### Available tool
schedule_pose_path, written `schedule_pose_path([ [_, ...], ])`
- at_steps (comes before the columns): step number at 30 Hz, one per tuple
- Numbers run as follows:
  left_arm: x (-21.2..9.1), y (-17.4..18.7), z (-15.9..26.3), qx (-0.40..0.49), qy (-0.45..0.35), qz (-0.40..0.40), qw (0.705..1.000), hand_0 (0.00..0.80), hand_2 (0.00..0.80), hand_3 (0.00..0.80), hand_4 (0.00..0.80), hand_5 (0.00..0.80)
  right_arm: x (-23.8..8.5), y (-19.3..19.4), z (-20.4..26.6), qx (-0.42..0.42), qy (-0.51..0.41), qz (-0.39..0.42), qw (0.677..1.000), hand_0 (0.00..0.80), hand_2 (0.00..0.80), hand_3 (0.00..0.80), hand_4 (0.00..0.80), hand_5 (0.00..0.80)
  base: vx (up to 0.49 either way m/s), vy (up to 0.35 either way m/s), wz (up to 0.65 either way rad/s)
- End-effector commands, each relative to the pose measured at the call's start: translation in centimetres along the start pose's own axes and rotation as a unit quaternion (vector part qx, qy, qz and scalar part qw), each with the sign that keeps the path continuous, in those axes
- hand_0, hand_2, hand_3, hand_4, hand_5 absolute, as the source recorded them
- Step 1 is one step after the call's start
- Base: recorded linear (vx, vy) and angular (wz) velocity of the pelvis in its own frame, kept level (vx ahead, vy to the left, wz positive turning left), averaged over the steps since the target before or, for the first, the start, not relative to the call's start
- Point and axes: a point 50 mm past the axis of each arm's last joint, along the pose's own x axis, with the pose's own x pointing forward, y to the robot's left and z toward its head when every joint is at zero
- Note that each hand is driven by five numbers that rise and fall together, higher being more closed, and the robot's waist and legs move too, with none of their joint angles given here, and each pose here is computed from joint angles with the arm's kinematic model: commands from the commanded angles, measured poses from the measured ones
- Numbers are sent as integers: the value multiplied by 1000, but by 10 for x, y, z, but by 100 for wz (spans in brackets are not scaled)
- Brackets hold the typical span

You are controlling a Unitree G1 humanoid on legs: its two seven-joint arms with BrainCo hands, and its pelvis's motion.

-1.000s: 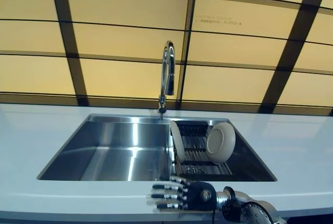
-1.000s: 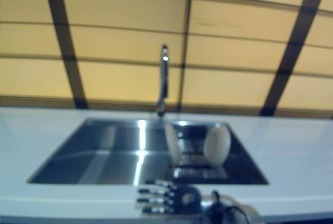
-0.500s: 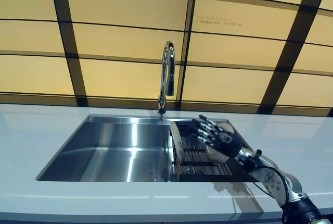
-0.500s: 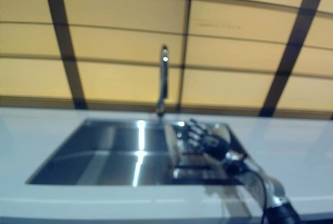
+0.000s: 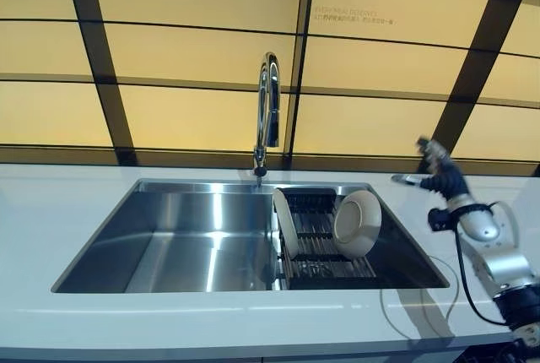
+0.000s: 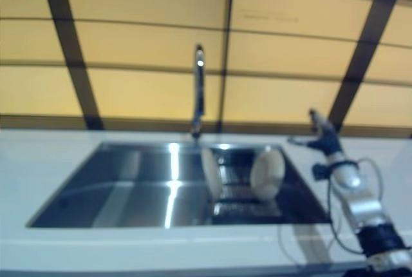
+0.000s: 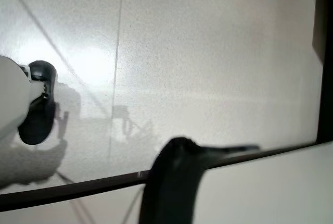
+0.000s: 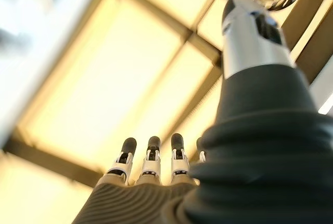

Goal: Take plates into dishwasher

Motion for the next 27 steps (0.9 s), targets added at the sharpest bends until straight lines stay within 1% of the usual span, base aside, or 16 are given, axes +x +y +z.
schedule_pose_path([
  [1,0,-5,14,21,0,-8,1000,0,0,0,0,0,27,-31,44,-202,-112,-111,966,0,0,0,0,0,59,-35,3],
  [4,0,-2,13,29,2,-5,1000,0,0,0,0,0,30,-44,53,-310,-144,-145,929,0,0,0,0,0,40,-31,6],
  [5,0,-2,13,30,2,-5,1000,0,0,0,0,0,31,-45,54,-321,-150,-149,923,0,0,0,0,0,40,-24,14],
  [6,0,0,14,34,3,-4,999,0,0,0,0,0,32,-49,59,-361,-165,-156,905,0,0,0,0,0,28,-16,15],
  [7,0,0,14,34,2,-5,999,0,0,0,0,0,33,-49,59,-361,-165,-156,904,0,0,0,0,0,48,-21,17],
  [10,-1,6,13,44,6,-3,999,0,0,0,0,0,33,-57,67,-476,-216,-161,837,0,0,0,0,0,41,-19,11],
  [11,-1,6,12,43,7,-3,999,0,0,0,0,0,33,-57,68,-485,-220,-159,831,0,0,0,0,0,15,-20,17],
  [15,-2,14,14,41,2,3,999,0,0,0,0,0,29,-54,67,-597,-280,-120,742,0,0,0,0,0,-18,-50,18],
  [18,-2,18,16,39,-2,7,999,0,0,0,0,0,28,-53,64,-606,-286,-108,735,0,0,0,0,0,-43,-37,12],
  [20,-3,23,19,36,-9,11,999,0,0,0,0,0,27,-51,61,-621,-292,-94,722,0,0,0,0,0,-71,-41,11],
  [23,-4,28,21,35,-18,19,999,0,0,0,0,0,21,-46,42,-640,-290,-39,711,0,0,0,0,0,-45,-42,8],
  [27,-4,31,21,38,-20,23,999,0,0,0,0,0,16,-42,26,-656,-283,1,700,0,0,0,0,0,0,0,0],
])
